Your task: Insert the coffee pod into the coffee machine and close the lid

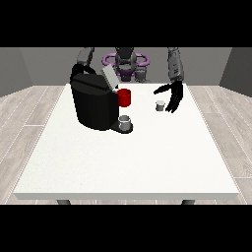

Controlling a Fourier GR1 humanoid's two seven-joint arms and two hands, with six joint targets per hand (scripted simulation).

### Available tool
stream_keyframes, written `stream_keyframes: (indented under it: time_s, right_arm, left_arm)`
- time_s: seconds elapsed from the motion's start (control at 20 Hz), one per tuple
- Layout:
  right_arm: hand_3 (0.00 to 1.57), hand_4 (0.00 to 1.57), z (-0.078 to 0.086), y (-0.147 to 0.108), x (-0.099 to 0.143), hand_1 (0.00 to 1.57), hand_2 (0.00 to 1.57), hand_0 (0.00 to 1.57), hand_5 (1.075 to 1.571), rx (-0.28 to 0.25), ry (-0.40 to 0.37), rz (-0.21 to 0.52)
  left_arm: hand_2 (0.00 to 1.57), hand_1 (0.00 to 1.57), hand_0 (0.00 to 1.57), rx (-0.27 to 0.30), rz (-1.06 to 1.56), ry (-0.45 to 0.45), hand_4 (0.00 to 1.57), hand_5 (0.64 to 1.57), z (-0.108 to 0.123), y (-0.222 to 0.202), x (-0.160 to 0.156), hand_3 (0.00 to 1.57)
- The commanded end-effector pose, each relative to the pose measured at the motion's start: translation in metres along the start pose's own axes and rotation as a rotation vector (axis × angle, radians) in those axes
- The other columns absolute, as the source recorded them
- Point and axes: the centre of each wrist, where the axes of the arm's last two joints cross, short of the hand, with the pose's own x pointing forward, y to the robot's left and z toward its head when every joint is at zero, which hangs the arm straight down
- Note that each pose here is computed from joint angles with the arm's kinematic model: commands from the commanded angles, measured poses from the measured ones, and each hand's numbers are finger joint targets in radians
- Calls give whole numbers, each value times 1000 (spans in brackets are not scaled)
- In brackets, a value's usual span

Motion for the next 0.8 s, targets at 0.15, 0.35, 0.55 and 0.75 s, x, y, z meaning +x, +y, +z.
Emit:
stream_keyframes:
  time_s: [0.15,0.35,0.55,0.75]
  right_arm:
    - [0,356,-14,-12,2,0,0,0,1571,-15,51,21]
    - [0,386,-7,5,2,0,0,0,1571,-3,28,5]
    - [0,453,-7,-3,0,0,0,0,1571,27,-10,3]
    - [0,520,-6,10,0,0,0,0,1571,15,2,3]
  left_arm:
    - [756,634,634,-68,-150,54,0,1571,-2,-1,-5,487]
    - [692,536,536,-10,-240,36,0,1571,-6,7,-9,440]
    - [809,673,673,66,-283,-25,0,1571,-8,12,-12,551]
    - [849,686,686,92,-305,-49,288,1571,-16,-4,-5,651]
